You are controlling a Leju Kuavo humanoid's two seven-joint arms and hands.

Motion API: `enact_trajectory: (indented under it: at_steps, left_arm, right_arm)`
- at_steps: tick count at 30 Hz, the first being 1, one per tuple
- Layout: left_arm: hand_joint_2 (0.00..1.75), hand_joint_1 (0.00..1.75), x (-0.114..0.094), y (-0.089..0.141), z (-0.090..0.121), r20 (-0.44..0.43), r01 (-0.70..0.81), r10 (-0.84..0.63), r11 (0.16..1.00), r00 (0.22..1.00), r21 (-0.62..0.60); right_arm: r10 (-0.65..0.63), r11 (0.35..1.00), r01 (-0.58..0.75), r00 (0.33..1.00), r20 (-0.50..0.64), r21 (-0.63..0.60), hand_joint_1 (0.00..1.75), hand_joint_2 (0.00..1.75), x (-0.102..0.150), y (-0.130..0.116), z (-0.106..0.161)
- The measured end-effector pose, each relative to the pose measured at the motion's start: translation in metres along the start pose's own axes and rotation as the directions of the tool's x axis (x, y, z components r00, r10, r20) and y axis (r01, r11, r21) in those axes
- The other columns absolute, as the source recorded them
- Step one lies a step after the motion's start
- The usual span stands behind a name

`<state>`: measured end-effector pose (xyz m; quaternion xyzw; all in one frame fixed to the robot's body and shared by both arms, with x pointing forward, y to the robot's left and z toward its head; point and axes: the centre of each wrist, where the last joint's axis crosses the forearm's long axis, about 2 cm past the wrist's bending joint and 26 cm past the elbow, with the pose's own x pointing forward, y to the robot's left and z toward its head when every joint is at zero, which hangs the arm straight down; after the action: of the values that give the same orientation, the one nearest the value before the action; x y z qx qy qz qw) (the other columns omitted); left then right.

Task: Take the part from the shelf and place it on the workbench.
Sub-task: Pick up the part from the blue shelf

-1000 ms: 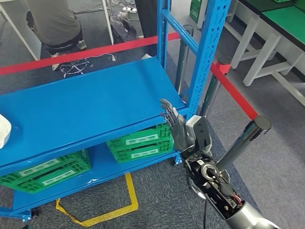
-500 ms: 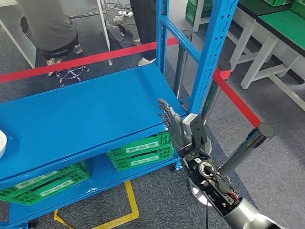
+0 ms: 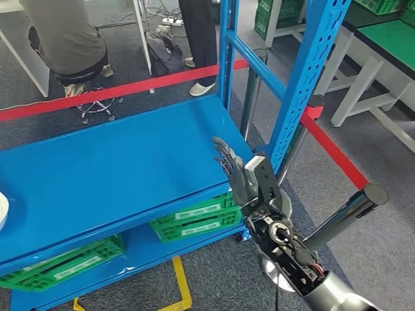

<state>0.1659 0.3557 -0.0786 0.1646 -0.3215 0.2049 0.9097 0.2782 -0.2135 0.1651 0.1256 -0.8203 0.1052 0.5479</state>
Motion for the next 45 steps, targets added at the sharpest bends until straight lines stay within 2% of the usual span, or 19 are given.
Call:
enact_trajectory:
  at_steps: [17, 25, 45]
  left_arm:
    - [0.0, 0.0, 0.003, -0.002, -0.001, 0.079, -0.005, 0.003, 1.0, 0.997, 0.026]
    - [0.0, 0.0, 0.001, -0.005, 0.001, 0.083, 0.014, -0.016, 1.0, 0.996, 0.014]
    - [0.0, 0.0, 0.001, -0.009, 0.002, 0.079, 0.02, -0.02, 1.0, 0.997, 0.002]
  right_arm:
    - [0.04, 0.999, -0.04, 0.999, -0.003, -0.02, 0.0, 0.0, 0.001, -0.003, -0.001]
    - [0.049, 0.998, -0.05, 0.998, -0.035, -0.036, 0.0, 0.0, -0.005, -0.003, 0.01]
    - [0.069, 0.997, -0.071, 0.996, -0.064, -0.027, 0.0, 0.0, 0.0, -0.006, 0.014]
